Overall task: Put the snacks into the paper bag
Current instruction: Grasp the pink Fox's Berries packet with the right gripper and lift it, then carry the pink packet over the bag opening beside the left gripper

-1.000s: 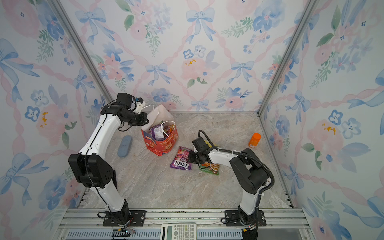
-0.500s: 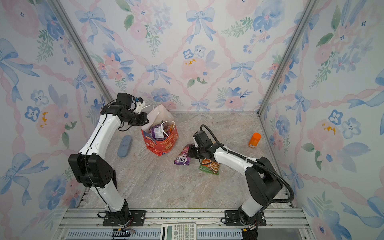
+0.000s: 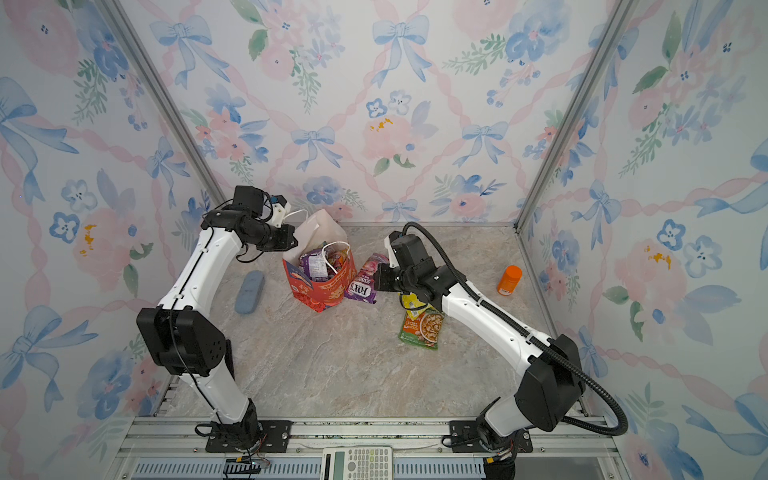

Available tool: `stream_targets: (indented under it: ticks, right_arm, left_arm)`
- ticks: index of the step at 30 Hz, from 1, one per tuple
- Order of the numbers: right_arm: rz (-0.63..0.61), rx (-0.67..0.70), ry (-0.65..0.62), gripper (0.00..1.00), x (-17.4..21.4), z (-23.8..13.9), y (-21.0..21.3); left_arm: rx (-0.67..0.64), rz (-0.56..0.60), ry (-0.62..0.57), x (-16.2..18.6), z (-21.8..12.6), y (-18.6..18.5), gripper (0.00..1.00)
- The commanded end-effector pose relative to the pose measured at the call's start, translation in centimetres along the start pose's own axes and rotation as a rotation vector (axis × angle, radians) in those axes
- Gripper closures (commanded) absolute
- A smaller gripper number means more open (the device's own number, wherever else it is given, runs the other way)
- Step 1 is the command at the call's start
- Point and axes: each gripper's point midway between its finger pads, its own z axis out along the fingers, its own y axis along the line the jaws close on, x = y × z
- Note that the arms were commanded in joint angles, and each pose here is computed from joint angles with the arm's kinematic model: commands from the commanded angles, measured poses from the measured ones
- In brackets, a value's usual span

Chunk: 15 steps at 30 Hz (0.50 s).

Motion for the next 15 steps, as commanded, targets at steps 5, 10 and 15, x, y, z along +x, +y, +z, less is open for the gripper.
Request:
stream_targets:
  ticks: [5,10,15]
  right_arm:
    - [-0.121,0.042,-0.161,1.0,-7.3,-3.3,0.6]
    - [-0.187,0.05,-0.211,1.0,-11.5,-4.0,1.9]
    - [-0.235,0.049,-0.25,1.0,-14.6,-3.8,3.4]
  left_arm:
    - [0.001,-0.017,0.023,0.9,-0.6,-0.2,1.0]
    - [-0.002,-0.018,0.022,0.9,-0.7,-0.1,1.0]
    - [0.0,-0.017,0.024,0.9,-0.6,-0.2,1.0]
